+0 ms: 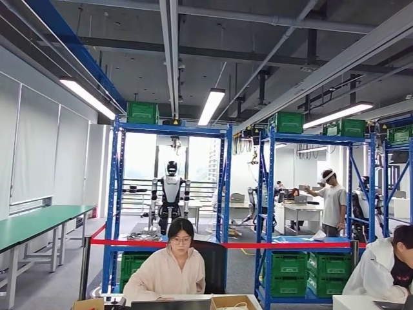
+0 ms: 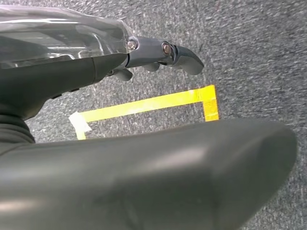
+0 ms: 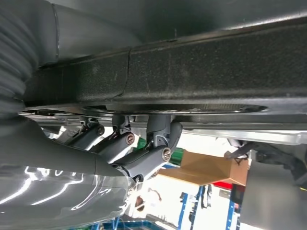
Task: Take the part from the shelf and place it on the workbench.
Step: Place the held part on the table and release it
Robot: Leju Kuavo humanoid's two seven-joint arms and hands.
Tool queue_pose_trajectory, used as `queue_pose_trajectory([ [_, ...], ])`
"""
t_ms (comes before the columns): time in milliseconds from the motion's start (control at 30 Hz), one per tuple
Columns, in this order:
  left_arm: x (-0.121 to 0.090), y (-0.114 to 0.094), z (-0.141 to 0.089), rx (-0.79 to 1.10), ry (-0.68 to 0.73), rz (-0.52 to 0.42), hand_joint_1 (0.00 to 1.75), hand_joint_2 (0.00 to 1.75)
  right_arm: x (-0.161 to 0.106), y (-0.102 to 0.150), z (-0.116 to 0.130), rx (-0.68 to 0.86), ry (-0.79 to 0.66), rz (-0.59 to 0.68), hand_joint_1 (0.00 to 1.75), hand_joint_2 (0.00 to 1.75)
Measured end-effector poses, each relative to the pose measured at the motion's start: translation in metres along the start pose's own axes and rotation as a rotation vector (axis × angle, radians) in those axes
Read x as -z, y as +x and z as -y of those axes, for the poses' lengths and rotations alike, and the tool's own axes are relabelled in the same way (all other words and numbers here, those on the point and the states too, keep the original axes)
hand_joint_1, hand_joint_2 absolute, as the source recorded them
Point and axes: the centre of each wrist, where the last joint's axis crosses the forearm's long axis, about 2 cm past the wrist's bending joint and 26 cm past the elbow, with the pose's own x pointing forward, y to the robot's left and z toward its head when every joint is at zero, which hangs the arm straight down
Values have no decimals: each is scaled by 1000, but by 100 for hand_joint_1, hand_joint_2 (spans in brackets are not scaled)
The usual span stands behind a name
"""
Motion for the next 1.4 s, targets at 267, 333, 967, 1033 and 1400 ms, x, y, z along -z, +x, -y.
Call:
queue_pose_trajectory([
  [267, 3, 6, 0, 8, -7, 16, 0, 0, -2, 4, -6, 56, 67, 15, 0, 0],
  [333, 5, 9, 0, 8, -8, 24, 0, 0, -1, 7, -5, 88, 87, 68, 0, 0],
  [967, 1, 2, -3, -20, -4, 31, 0, 0, -13, 39, 56, 1408, -49, 980, 0, 0],
  [1033, 1, 1, -3, -33, -2, 32, 0, 0, -28, 35, 59, 1604, -174, 1063, 0, 0],
  [1400, -8, -15, 3, -88, 31, 18, 0, 0, -127, -2, 73, 1704, -660, 1311, 0, 0],
])
